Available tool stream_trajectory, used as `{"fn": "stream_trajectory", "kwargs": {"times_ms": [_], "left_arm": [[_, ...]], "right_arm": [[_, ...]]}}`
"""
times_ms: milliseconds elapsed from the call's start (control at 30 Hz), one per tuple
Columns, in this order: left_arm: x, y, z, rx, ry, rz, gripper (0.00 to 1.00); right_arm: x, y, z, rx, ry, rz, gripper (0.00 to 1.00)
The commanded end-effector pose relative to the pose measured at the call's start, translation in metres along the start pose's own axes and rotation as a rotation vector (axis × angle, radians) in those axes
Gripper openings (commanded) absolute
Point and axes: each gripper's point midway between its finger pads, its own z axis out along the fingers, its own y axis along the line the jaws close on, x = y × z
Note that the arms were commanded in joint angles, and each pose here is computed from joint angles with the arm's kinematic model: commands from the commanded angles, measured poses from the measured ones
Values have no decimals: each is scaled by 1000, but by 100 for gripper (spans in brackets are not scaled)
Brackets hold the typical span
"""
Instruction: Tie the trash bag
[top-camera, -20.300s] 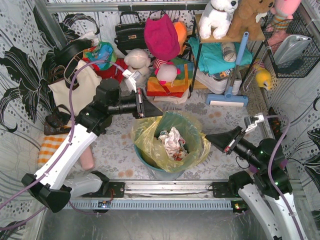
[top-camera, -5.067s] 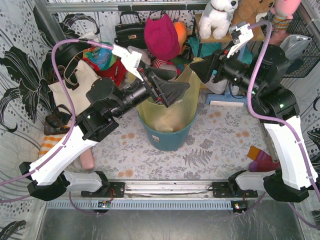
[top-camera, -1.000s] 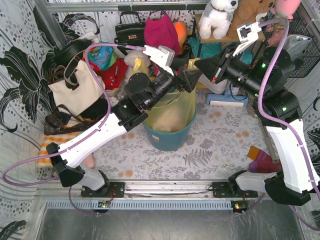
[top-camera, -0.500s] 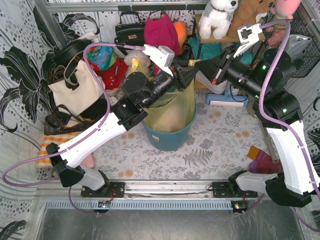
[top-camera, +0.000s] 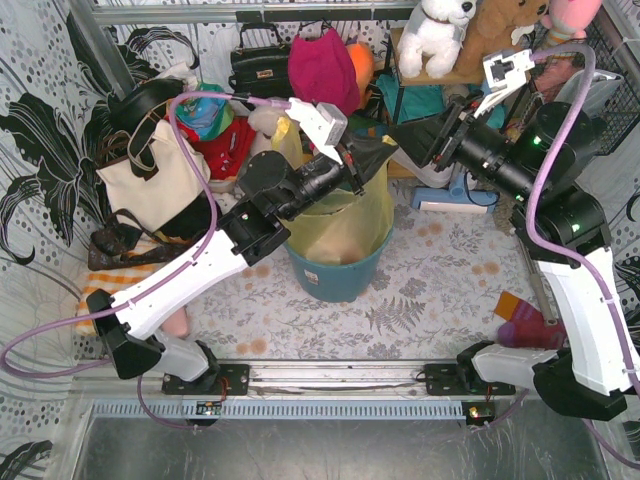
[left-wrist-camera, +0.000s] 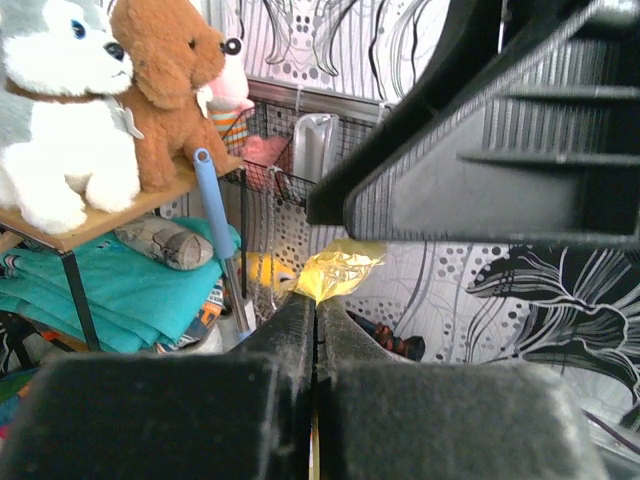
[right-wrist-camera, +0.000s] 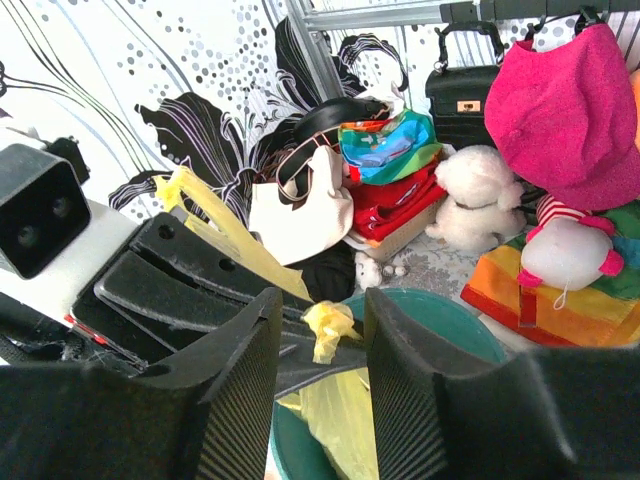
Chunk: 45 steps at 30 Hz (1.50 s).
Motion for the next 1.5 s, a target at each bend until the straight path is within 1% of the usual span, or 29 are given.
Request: {"fn": "stream_trajectory", "kwargs": {"times_ms": [0, 67, 267, 400, 500, 567, 600, 633, 700, 733, 767, 933, 1000, 1033, 1067, 1167, 1267, 1333, 1467], "left_arm": [[-25, -12, -10, 62, -90, 3, 0], [-24, -13, -11, 63, -92, -1, 0], [-24, -11, -10, 57, -86, 3, 0], [-25, -8, -8, 40, -83, 7, 0], [-24, -6, -7, 26, -80, 7, 0], [-23, -4, -6, 16, -78, 7, 0], [-23, -3, -6, 12, -75, 6, 0], [-23, -2, -6, 7, -75, 6, 0], [-22, -2, -5, 5, -71, 5, 0], [-22, -1, -4, 4, -71, 5, 0], [-22, -1, -4, 3, -71, 5, 0], [-20, 0, -4, -1, -63, 8, 0], [-17, 1, -4, -5, -58, 8, 6], [-16, 1, -5, -8, -55, 8, 12], [-15, 2, -5, -11, -52, 6, 16], [-8, 4, -4, -17, -34, 2, 22], [-2, 4, -4, -18, -18, -2, 29], [0, 4, -5, -18, -14, -3, 31], [3, 6, -5, -24, -3, 0, 32]], "right_arm": [[-17, 10, -8, -22, -57, -9, 40], [-16, 8, -8, -9, -44, -1, 41], [3, 4, -2, -1, 54, 30, 41], [8, 4, -3, -6, 81, 41, 33], [12, 4, -4, 0, 101, 45, 30], [13, 5, -5, -2, 109, 48, 30], [13, 5, -6, -3, 109, 48, 28], [13, 6, -6, -6, 110, 46, 23], [12, 6, -7, -6, 106, 47, 12], [11, 6, -7, -6, 101, 44, 3], [9, 7, -8, -6, 96, 42, 0], [-3, 10, -7, -14, 52, 32, 0], [-10, 12, -7, -19, 26, 30, 0], [-13, 13, -7, -20, 13, 28, 0], [-17, 13, -7, -19, 0, 27, 0], [-27, 15, -6, -19, -33, 20, 0], [-32, 18, -4, -31, -40, 16, 0], [-33, 18, -3, -33, -42, 17, 0], [-33, 18, -1, -33, -43, 18, 0]]}}
